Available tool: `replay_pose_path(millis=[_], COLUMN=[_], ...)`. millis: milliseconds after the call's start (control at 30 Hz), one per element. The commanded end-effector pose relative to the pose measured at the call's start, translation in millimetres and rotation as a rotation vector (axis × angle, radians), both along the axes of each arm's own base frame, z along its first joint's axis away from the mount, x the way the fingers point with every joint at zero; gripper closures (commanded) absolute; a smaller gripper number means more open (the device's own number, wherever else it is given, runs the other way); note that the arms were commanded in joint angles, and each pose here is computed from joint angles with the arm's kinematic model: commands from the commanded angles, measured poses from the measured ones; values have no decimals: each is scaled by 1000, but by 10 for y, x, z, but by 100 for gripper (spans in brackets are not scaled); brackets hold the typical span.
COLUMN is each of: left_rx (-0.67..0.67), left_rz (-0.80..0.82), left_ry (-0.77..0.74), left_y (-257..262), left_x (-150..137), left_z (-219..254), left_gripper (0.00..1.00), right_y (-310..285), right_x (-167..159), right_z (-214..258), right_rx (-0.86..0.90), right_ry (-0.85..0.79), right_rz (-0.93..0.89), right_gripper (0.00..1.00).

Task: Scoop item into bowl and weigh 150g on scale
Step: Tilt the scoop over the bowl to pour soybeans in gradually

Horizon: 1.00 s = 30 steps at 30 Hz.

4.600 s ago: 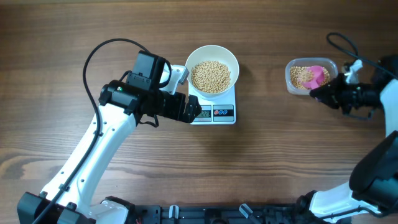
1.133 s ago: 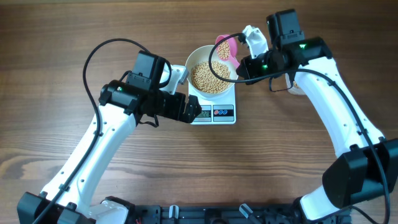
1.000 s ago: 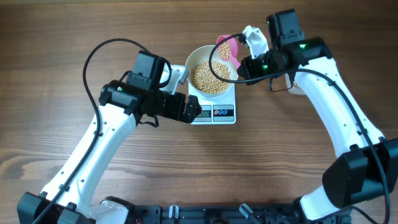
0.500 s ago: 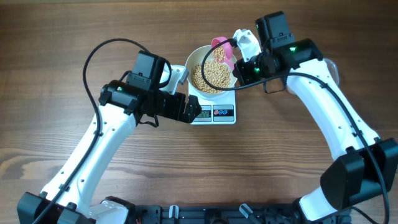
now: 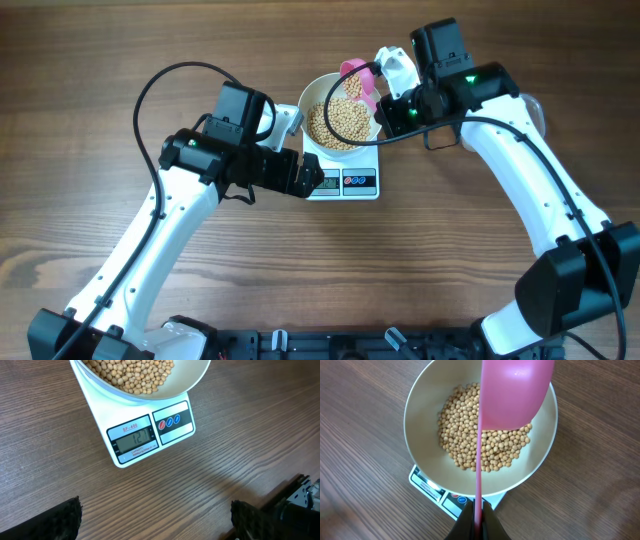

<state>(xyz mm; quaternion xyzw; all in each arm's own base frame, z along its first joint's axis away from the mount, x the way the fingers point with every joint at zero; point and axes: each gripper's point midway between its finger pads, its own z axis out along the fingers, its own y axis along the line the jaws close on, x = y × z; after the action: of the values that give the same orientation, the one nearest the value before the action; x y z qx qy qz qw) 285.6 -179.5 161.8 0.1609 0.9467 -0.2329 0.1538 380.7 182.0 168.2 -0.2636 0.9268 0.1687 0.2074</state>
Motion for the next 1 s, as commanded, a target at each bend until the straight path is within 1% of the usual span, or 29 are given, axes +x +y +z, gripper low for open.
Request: replay_pose_path(millis=[0,133,300,433,833,967], left_rx=[-5,-5,-6,-6,-6,-6], left_rz=[-16,-16,-16,-16,-16,-16], left_ry=[-7,-7,-7,-7,-7,-7], left_y=[-18,-18,-18,-18,-18,-18], left_x=[10,10,10,10,10,10], left_z=[9,9,10,10,10,10], left_gripper=[0,0,0,0,0,0], right_y=[19,13,3,-91,-86,-52], right_x=[66,71,76,106,98,81], right_z=[80,79,72,10,2,10], right_rx=[1,-27,-33,-98,-108,-79], right_ry=[-42,-78,-77,-87,-86,-68], right_rz=[18,85,79,78,75,57], right_gripper=[96,95,95,96,96,96])
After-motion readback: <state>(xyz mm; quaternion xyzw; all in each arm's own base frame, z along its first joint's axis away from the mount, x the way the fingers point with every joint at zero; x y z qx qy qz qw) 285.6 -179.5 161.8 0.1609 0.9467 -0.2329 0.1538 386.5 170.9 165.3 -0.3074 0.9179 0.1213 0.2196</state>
